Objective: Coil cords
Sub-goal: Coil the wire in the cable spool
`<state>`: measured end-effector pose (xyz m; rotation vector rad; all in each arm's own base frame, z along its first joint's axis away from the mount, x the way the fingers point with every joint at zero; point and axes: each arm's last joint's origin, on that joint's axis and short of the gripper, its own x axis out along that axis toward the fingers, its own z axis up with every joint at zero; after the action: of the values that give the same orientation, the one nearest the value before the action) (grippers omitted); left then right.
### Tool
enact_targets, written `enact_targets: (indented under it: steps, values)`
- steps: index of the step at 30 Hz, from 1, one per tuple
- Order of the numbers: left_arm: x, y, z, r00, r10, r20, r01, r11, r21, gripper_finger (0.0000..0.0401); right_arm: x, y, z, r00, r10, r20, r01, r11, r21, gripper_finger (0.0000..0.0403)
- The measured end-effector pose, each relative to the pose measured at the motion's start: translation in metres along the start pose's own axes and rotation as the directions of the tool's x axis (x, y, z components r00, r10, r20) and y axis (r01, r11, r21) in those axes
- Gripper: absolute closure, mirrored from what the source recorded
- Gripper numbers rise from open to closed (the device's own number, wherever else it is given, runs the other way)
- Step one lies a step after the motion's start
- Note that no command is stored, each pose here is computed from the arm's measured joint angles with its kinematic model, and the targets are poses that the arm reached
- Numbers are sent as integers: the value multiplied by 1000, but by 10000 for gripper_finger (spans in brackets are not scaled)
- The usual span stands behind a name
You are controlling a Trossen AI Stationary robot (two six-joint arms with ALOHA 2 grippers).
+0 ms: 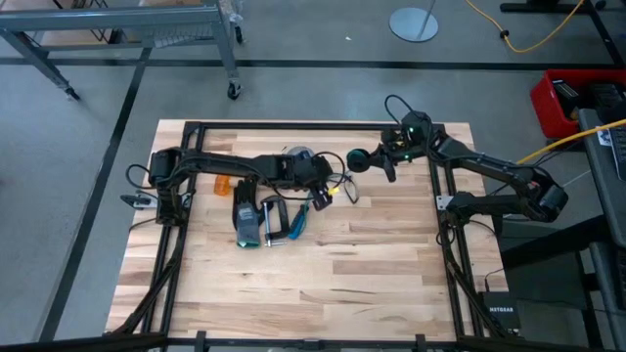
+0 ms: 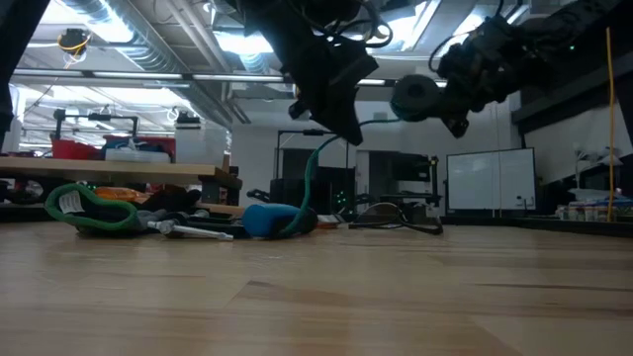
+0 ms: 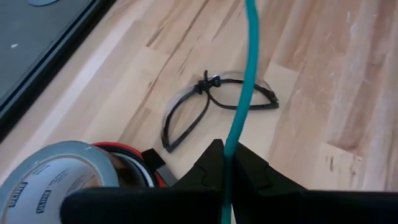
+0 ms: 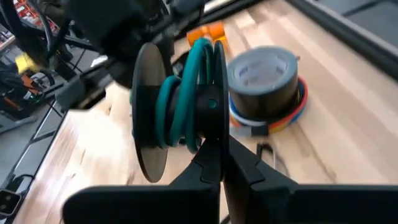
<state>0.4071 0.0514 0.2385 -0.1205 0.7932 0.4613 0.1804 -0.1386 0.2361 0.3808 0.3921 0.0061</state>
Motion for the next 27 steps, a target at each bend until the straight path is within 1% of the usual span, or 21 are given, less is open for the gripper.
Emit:
enact_targets:
  steps: [4, 7, 9, 18, 27]
  values:
    - [-1, -4, -1, 1000, -8, 4, 8, 1000, -7, 401, -3, 3, 16, 999, 2, 36, -1, 999, -36, 401]
    - [-2, -6, -1, 1000, -10, 2, 10, 1000, -9, 401, -4, 5, 23, 998, 34, 46, -31, 997, -71, 401]
    - [-1, -5, -2, 1000, -9, -3, 9, 1000, -8, 401, -5, 7, 25, 998, 52, 39, -50, 996, -68, 401]
    - [-1, -3, -13, 993, 18, -113, -15, 999, 32, 401, -8, 9, 16, 994, 51, -96, -55, 998, -34, 401]
    - [-2, -1, -17, 986, 34, -163, -26, 999, 48, 401, -9, 10, 11, 989, 56, -137, -59, 998, -12, 401]
